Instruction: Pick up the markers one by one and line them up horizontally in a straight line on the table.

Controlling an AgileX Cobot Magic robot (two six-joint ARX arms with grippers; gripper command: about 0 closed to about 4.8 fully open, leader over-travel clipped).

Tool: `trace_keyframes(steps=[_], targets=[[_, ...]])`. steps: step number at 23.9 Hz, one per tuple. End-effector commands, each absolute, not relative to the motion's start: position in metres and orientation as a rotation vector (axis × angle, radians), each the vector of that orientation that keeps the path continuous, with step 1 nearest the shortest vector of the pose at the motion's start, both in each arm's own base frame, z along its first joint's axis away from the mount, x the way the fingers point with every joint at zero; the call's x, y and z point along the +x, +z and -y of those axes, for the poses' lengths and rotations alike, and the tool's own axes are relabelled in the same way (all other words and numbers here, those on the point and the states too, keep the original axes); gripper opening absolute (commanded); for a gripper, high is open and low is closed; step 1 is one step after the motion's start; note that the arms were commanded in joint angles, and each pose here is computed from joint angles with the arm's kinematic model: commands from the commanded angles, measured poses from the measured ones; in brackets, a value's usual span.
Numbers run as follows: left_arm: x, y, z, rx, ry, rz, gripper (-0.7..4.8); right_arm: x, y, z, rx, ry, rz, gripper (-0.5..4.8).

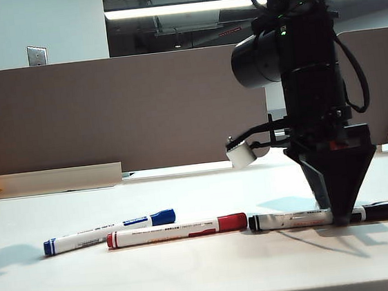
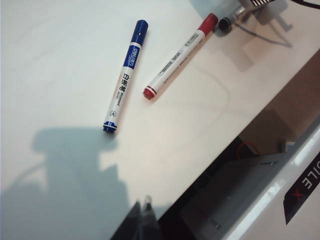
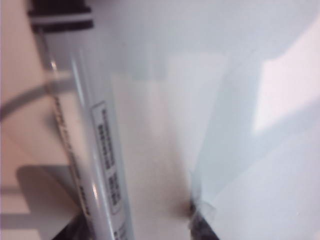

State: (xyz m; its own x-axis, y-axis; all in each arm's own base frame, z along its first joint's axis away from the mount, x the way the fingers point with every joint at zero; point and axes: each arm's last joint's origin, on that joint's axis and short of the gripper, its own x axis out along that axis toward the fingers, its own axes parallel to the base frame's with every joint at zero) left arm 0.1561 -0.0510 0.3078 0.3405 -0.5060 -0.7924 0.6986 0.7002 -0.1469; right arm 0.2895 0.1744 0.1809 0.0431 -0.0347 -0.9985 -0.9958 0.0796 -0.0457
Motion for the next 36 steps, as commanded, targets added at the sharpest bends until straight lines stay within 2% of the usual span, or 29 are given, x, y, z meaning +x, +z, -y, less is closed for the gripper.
trace_keyframes(steps=[1,5,14,15,17,18,20,22,23,29,32,36], targets=[[0.156,0.31,0.051,0.248,-0.796,-0.921,-0.05,0.287,0.182,-0.177,-1.202,1.112,-1.228,2.58],[0.156,0.31,0.051,0.248,-0.796,-0.921,-0.06,0.288,0.193,-0.183,-1.21,1.113,-1.198,2.66],[0.157,0.31,0.05,0.288,-0.784,-0.907,-0.06,0.305,0.246,-0.196,-1.123,1.009,-1.076,2.64],[0.158,0.311,0.051,0.293,-0.784,-0.892,-0.06,0.306,0.255,-0.198,-1.095,0.979,-1.048,2.42],[0.161,0.311,0.051,0.308,-0.775,-0.875,-0.05,0.307,0.272,-0.203,-1.009,0.911,-0.997,0.57],[0.164,0.31,0.052,0.319,-0.778,-0.872,-0.05,0.306,0.283,-0.206,-0.909,0.906,-0.973,-0.03],[0.17,0.307,0.053,0.323,-0.773,-0.874,0.01,0.302,0.295,-0.209,-0.763,0.946,-0.954,-0.02],[0.18,0.303,0.055,0.34,-0.746,-0.885,0.7,0.294,0.307,-0.211,-0.646,0.924,-0.965,-0.02],[0.183,0.301,0.055,0.346,-0.746,-0.886,0.83,0.291,0.311,-0.21,-0.623,0.915,-0.97,-0.02],[0.209,0.284,0.062,0.431,-0.802,-0.896,0.9,0.247,0.344,-0.216,-0.654,0.967,-0.911,-0.02],[0.224,0.268,0.066,0.501,-0.876,-0.911,1.25,0.217,0.37,-0.213,-0.662,0.999,-0.822,-0.02],[0.236,0.257,0.07,0.541,-0.919,-0.907,1.25,0.191,0.391,-0.204,-0.646,1.026,-0.764,-0.02]])
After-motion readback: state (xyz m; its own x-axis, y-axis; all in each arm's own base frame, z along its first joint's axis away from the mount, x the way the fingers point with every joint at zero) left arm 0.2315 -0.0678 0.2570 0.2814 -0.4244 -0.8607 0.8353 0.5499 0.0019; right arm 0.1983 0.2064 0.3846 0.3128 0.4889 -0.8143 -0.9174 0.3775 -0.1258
